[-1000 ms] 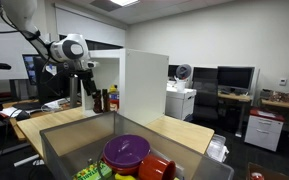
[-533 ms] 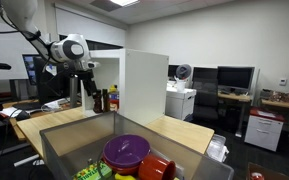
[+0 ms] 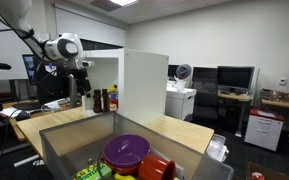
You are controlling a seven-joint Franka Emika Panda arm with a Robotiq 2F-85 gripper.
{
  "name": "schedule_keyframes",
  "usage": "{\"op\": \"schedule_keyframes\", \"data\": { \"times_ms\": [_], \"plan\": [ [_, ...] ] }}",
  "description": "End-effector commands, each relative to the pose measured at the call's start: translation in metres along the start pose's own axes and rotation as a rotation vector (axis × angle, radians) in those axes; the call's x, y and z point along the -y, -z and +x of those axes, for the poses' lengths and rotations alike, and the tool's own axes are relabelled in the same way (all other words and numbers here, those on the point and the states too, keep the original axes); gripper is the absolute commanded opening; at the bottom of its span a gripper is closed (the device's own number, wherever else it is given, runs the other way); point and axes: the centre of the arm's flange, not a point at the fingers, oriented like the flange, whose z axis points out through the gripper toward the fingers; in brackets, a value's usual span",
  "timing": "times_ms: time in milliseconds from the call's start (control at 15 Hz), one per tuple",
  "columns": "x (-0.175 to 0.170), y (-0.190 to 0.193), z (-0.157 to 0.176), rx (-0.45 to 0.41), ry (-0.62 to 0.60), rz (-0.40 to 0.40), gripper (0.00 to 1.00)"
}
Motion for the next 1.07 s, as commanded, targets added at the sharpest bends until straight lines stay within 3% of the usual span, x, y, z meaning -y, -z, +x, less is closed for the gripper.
{"op": "schedule_keyframes", "data": {
  "times_ms": [0, 67, 600, 867, 933, 1000],
  "plan": [
    [0.013, 0.020, -0.050, 0.047, 0.055, 0.009, 1.00],
    [0.018, 0.024, -0.070, 0.063, 0.068, 0.001, 1.00],
    [0.023, 0.043, -0.127, 0.111, 0.089, 0.017, 1.00],
    [0.031, 0.080, -0.161, 0.090, 0.145, 0.032, 1.00],
    [0.040, 0.049, -0.134, 0.101, 0.099, 0.016, 1.00],
    [0.042, 0.060, -0.142, 0.092, 0.113, 0.017, 1.00]
  ]
}}
